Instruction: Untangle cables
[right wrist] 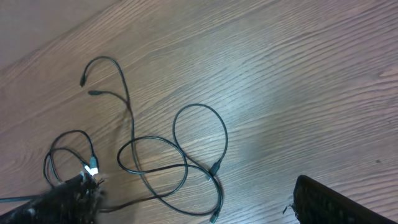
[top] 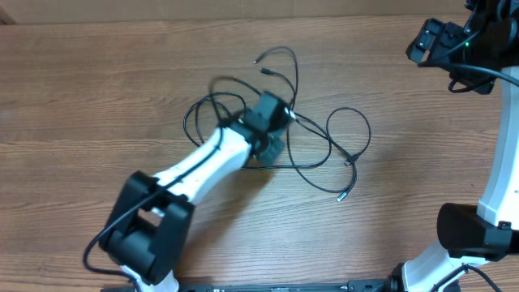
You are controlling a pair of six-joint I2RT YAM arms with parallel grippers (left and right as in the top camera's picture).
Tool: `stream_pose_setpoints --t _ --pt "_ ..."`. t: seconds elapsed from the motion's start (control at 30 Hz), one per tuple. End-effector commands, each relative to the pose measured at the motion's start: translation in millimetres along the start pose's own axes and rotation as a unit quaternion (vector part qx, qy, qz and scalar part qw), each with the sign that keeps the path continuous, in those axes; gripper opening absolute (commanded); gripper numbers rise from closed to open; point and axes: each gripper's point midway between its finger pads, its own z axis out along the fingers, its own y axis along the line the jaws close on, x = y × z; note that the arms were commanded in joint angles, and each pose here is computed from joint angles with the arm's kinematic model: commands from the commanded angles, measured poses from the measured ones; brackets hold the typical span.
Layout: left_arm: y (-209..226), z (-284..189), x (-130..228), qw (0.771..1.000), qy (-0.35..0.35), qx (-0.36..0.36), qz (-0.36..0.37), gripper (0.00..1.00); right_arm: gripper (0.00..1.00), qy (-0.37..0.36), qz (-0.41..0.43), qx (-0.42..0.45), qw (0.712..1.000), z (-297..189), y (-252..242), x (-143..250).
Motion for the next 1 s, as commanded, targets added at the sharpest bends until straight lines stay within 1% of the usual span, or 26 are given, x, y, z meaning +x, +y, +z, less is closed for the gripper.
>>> stream_pose_setpoints --t 0.0,0.1,0.17,0.23,0.37,0.47,0.5,0.53,0.57,0.6,0.63,0.7,0.77,0.9,0.97 --pt "83.0 -81.8 -47.7 0.982 -0.097 -0.073 -0.145 0.04 1.0 0.002 -0.021 -0.001 1.0 1.6 0.6 -0.3" --pt "140.7 -113.8 -38.9 0.96 -0.112 -0.099 -0.239 0.04 1.0 0.007 -0.027 0.004 1.0 5.5 -1.3 0.3" --pt "179.7 -130.1 -24.5 0.941 -0.117 -0.121 -0.293 0.04 1.0 0.016 -0.026 0.006 1.0 10.7 -2.7 2.9" --pt "208.6 -139.8 -11.0 0.925 -0.123 -0.132 -0.334 0.04 1.0 0.028 -0.025 0.01 0.999 16.9 -4.7 6.9" --pt "237.7 -145.7 6.8 0.911 -0.131 -0.108 -0.376 0.04 1.0 0.05 -0.023 0.017 0.998 28.1 -8.4 14.7" --pt "240.8 -146.1 8.6 0.908 -0.14 -0.071 -0.389 0.05 1.0 0.06 -0.022 0.02 0.998 33.2 -10.1 18.0" --pt "239.7 -146.4 7.4 0.908 -0.143 -0.06 -0.39 0.11 1.0 0.062 -0.022 0.02 0.998 34.3 -10.6 18.7" --pt "236.0 -146.5 4.3 0.909 -0.147 -0.044 -0.388 0.22 1.0 0.063 -0.021 0.021 0.998 34.9 -10.9 19.3" --pt "232.3 -146.5 1.3 0.91 -0.151 -0.031 -0.386 0.43 1.0 0.064 -0.022 0.021 0.997 35.4 -11.1 19.6" --pt "224.6 -146.3 -3.8 0.911 -0.155 -0.009 -0.381 0.59 1.0 0.065 -0.021 0.022 0.997 35.7 -11.2 19.9" --pt "214.2 -146.3 -10.3 0.914 -0.158 0.016 -0.374 0.67 1.0 0.065 -0.021 0.022 0.997 35.9 -11.3 20.1" --pt "190.4 -146.6 -23.4 0.918 -0.164 0.067 -0.354 0.75 1.0 0.067 -0.021 0.022 0.997 36.5 -11.7 21.1" --pt "162.7 -146.1 -36.1 0.922 -0.164 0.113 -0.331 0.8 1.0 0.069 -0.021 0.023 0.997 36.9 -11.9 21.7" --pt "108.5 -134.6 -54.3 0.934 -0.144 0.161 -0.284 0.82 1.0 0.069 -0.021 0.023 0.997 36.9 -11.9 21.7" --pt "79.7 -123.8 -62.2 0.94 -0.129 0.179 -0.26 0.81 1.0 0.067 -0.021 0.03 0.997 36.9 -14.2 20.9"
